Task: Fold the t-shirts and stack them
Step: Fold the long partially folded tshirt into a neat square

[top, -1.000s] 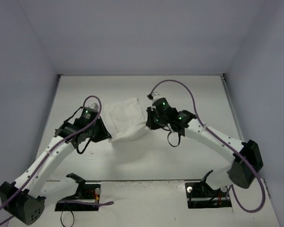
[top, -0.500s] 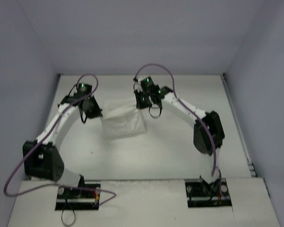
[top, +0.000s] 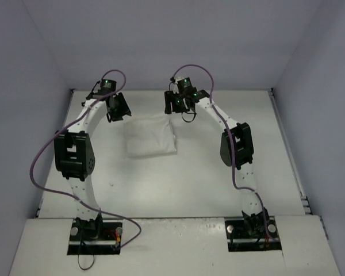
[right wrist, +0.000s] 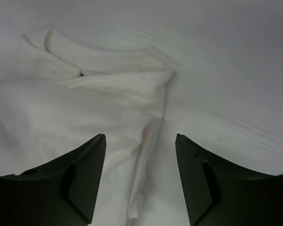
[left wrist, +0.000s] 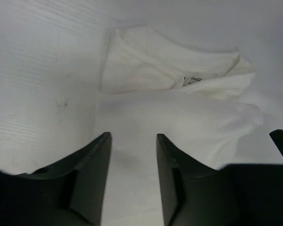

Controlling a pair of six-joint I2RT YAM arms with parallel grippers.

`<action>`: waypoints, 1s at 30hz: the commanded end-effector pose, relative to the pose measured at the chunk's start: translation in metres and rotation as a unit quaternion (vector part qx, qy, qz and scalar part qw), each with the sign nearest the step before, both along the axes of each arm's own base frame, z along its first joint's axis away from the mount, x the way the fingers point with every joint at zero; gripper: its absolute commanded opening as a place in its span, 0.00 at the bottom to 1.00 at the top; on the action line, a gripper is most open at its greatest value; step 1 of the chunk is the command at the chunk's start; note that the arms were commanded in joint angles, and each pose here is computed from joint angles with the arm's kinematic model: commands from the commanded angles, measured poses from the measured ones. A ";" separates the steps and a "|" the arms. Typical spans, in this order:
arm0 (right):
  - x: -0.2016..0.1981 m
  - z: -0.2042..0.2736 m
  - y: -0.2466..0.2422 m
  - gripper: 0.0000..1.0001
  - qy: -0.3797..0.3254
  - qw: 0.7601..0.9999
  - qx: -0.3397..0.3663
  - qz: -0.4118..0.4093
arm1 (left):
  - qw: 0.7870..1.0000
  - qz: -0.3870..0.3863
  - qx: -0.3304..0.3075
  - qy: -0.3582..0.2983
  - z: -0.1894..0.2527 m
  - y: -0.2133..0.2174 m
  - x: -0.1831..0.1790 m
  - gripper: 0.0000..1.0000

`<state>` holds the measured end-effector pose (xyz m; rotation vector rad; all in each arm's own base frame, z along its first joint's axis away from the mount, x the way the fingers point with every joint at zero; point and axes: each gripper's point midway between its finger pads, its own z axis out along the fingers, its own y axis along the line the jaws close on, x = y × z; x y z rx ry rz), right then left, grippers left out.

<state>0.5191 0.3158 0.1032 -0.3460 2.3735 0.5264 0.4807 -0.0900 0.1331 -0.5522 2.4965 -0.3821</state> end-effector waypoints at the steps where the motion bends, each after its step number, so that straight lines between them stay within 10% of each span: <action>1: 0.032 0.091 -0.010 0.64 -0.112 0.993 0.024 0.003 | 0.989 0.008 -0.003 -0.146 0.100 0.019 0.033 0.45; 6: 0.013 0.123 -0.009 0.53 -0.170 0.979 -0.003 0.114 | 0.983 -0.023 0.019 -0.183 0.129 0.016 0.016 0.45; 13: -0.033 0.082 0.020 0.06 -0.107 0.961 0.062 0.249 | 0.991 -0.061 0.017 -0.121 0.066 -0.007 -0.024 0.18; 16: -0.049 0.057 0.035 0.04 -0.064 0.950 0.101 0.289 | 0.991 -0.084 -0.003 -0.101 0.034 -0.023 -0.023 0.05; 30: -0.003 -0.023 0.036 0.20 -0.012 0.961 0.114 0.251 | 0.991 -0.101 0.009 -0.086 -0.027 -0.036 0.060 0.04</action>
